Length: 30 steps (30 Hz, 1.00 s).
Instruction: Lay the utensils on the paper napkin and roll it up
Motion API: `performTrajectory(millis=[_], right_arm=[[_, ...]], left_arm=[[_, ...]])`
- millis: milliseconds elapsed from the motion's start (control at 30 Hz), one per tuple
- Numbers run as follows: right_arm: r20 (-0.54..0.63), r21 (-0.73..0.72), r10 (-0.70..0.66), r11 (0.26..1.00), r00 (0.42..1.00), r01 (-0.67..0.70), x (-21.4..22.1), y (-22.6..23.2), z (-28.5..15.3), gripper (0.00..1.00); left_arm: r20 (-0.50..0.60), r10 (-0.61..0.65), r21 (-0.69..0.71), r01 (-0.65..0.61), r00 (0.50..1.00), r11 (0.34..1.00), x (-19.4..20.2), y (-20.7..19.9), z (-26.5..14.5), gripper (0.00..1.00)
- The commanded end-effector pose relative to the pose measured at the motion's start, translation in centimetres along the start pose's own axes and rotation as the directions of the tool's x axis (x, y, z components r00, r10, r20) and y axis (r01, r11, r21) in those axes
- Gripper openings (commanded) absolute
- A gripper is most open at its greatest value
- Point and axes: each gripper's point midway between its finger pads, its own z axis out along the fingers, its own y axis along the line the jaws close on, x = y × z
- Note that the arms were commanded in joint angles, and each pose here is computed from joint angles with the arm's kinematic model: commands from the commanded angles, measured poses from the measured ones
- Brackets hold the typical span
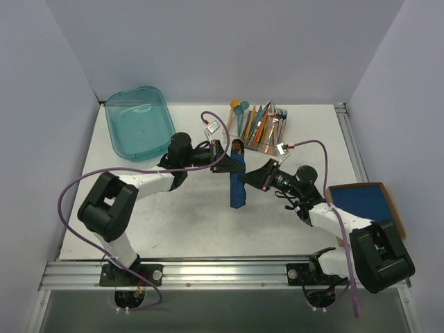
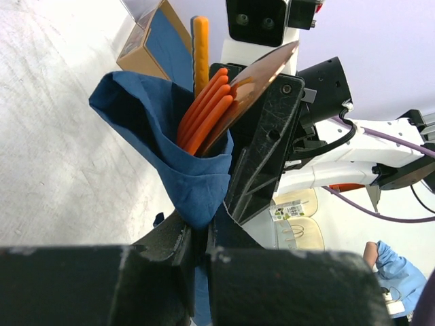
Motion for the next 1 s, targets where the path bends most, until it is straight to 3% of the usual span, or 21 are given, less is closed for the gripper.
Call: performTrajectory(millis=[0, 100, 233, 267, 300, 400, 600, 867, 967], right_arm=[[-0.031, -0.106, -0.039, 0.994, 0.999, 0.036, 0.5, 2.3, -0.2, 0.12], [-0.025, -0.116, -0.048, 0.992, 0.999, 0.045, 0.5, 2.6, -0.3, 0.01], [-0.018, -0.111, -0.059, 0.992, 0.998, 0.056, 0.5, 2.7, -0.6, 0.0], [-0.013, -0.111, -0.06, 0.992, 0.998, 0.058, 0.4, 2.8, -0.6, 0.0], [-0.007, -0.115, -0.069, 0.991, 0.998, 0.068, 0.3, 3.1, -0.7, 0.0], [0.0, -0.106, -0.076, 0.992, 0.997, 0.076, 0.1, 3.0, -0.8, 0.0], [0.013, -0.11, -0.067, 0.992, 0.998, 0.068, 0.1, 3.1, -0.8, 0.0], [0.055, -0.112, -0.079, 0.99, 0.995, 0.085, -0.9, 3.6, -0.7, 0.0], [0.07, -0.128, -0.086, 0.987, 0.994, 0.094, -1.5, 4.5, -0.7, 0.0]], left_arm=[[0.049, 0.114, 0.094, -0.118, 0.992, 0.989, -1.8, -4.1, 0.1, 0.03], [0.049, 0.122, 0.073, -0.126, 0.991, 0.989, -1.9, -3.8, 0.0, 0.02], [0.047, 0.12, 0.031, -0.122, 0.992, 0.992, -1.9, -3.0, -0.2, 0.09], [0.054, 0.135, 0.02, -0.136, 0.989, 0.99, -2.1, -2.9, -0.2, 0.14], [0.048, 0.125, -0.002, -0.125, 0.991, 0.992, -2.0, -2.6, -0.2, 0.28], [0.057, 0.149, -0.024, -0.148, 0.987, 0.989, -2.2, -2.6, -0.4, 0.44], [0.065, 0.159, -0.035, -0.157, 0.985, 0.987, -2.2, -2.7, -0.6, 0.57], [0.103, 0.21, -0.045, -0.207, 0.972, 0.977, -2.6, -3.7, -1.8, 0.94], [0.109, 0.197, -0.088, -0.188, 0.974, 0.978, -2.1, -2.5, -2.6, 0.94]])
